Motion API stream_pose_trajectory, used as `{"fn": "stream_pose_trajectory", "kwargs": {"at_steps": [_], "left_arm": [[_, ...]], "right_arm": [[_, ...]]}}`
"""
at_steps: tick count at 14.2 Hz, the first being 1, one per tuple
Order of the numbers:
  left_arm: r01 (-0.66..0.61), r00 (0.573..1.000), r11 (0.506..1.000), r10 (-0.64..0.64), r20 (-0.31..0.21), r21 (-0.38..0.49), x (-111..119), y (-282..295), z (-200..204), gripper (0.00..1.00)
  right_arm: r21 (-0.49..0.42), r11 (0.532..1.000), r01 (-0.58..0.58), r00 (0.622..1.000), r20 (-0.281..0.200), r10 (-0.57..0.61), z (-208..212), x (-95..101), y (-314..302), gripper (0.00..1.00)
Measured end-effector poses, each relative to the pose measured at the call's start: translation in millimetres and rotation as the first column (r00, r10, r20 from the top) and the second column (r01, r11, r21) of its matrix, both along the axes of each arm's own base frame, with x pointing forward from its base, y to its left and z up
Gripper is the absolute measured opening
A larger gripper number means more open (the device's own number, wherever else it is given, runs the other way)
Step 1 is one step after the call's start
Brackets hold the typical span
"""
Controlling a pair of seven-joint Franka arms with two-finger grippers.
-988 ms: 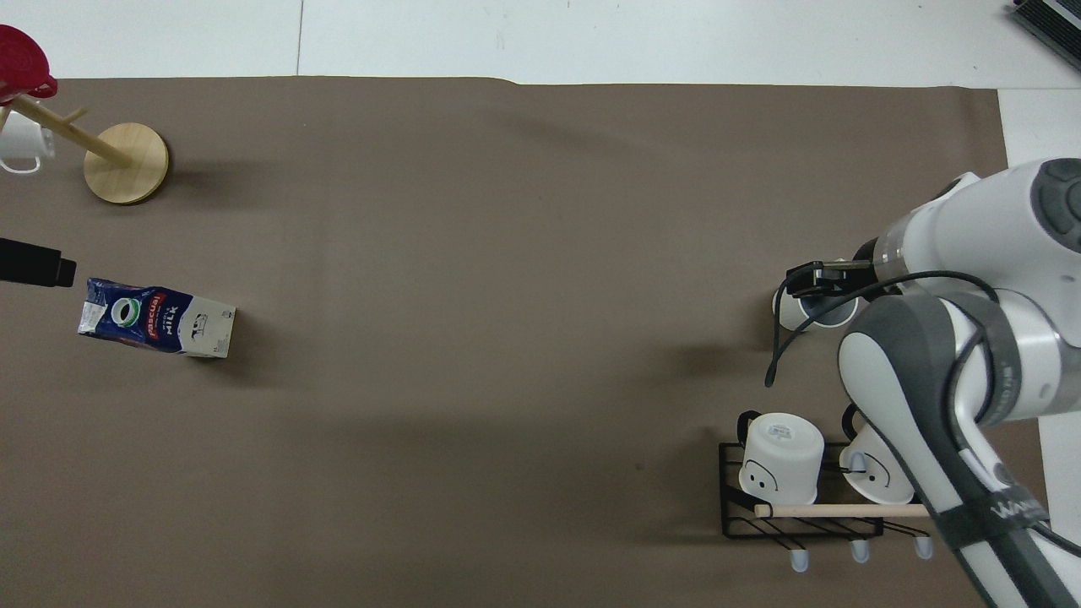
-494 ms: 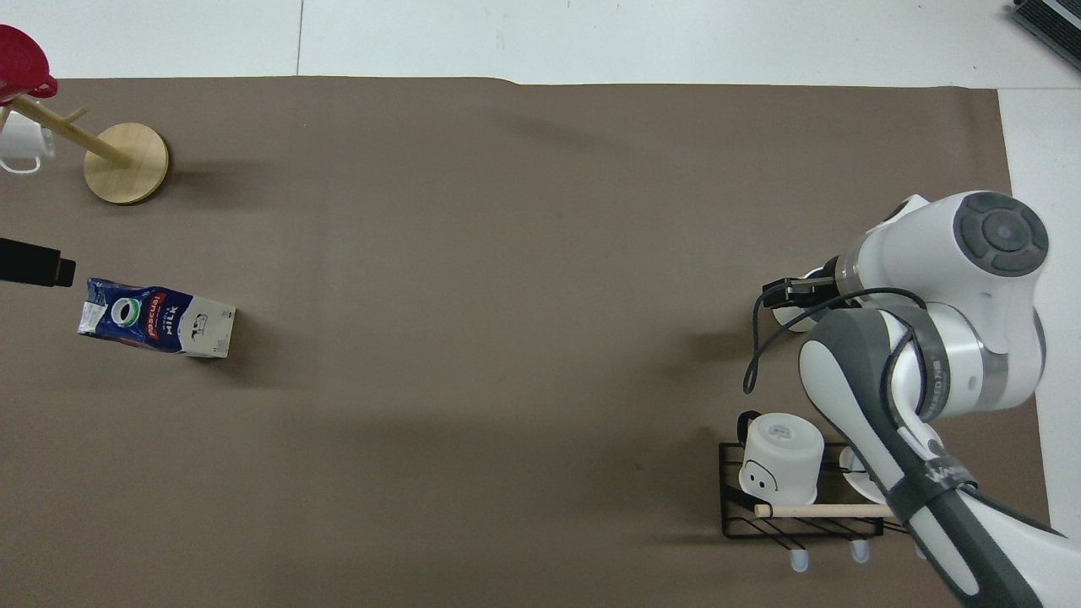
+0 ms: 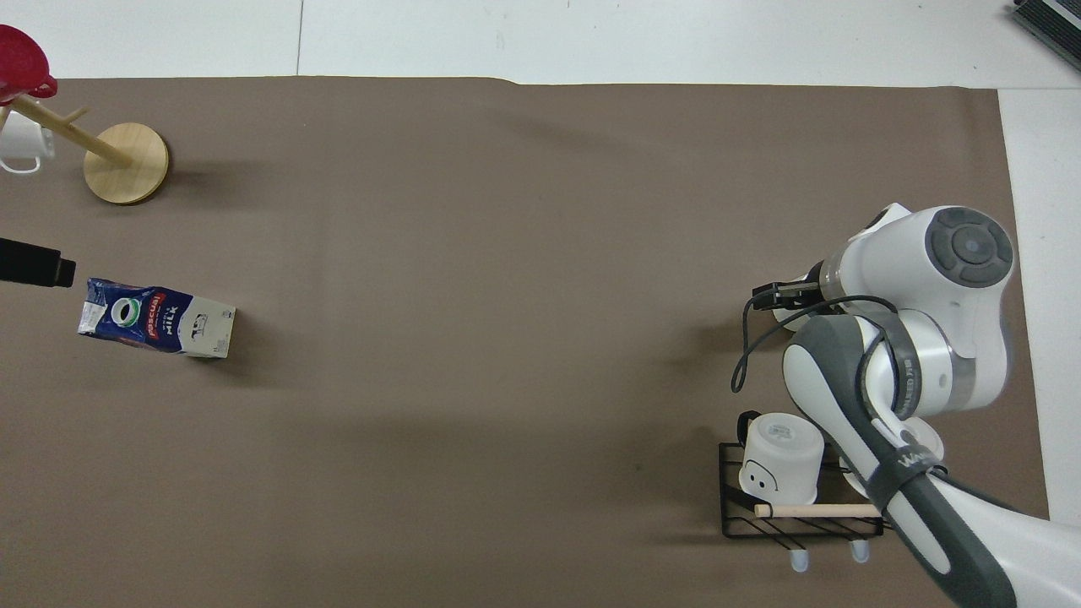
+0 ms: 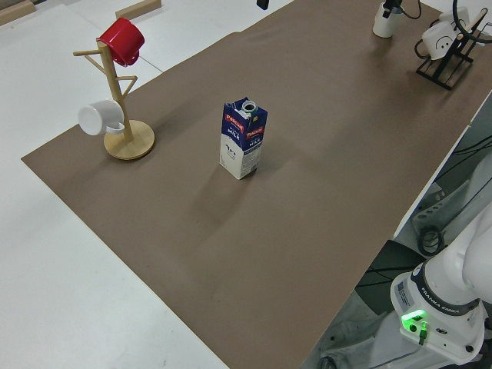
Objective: Place cup and milk on table
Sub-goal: 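Close the right gripper on the white mug rim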
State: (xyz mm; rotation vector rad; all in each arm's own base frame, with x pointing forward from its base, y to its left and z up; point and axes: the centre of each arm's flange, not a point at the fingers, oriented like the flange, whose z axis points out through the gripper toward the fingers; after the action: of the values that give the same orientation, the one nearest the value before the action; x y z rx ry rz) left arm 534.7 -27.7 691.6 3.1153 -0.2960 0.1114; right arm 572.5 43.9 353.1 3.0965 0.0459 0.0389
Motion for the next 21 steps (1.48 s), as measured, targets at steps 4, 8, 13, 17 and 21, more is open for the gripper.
{"fn": "stream_pose_trajectory", "kwargs": {"at_steps": [4, 8, 13, 17, 21], "left_arm": [[0.000, 1.000, 1.000, 0.000, 0.000, 0.000, 0.0, 0.0, 0.0, 1.00], [0.000, 1.000, 1.000, 0.000, -0.001, 0.000, -0.1, 0.1, -0.1, 1.00], [0.000, 1.000, 1.000, 0.000, -0.001, 0.000, -0.1, 0.1, -0.1, 1.00], [0.000, 1.000, 1.000, 0.000, -0.001, 0.000, -0.1, 0.1, -0.1, 1.00], [0.000, 1.000, 1.000, 0.000, -0.001, 0.000, -0.1, 0.1, -0.1, 1.00]], "right_arm": [[-0.001, 1.000, -0.005, 1.000, -0.004, 0.005, -8.0, -2.0, -0.1, 0.96], [0.000, 1.000, -0.005, 1.000, -0.001, 0.005, -8.3, -1.9, -0.1, 0.51], [0.001, 1.000, 0.023, 1.000, 0.010, -0.023, -5.5, 0.7, 0.0, 0.04], [0.005, 0.999, 0.044, 0.999, 0.028, -0.045, 5.6, 6.3, 17.8, 0.04], [0.003, 1.000, -0.007, 1.000, -0.017, 0.007, 43.8, 13.6, 52.7, 0.04]]}}
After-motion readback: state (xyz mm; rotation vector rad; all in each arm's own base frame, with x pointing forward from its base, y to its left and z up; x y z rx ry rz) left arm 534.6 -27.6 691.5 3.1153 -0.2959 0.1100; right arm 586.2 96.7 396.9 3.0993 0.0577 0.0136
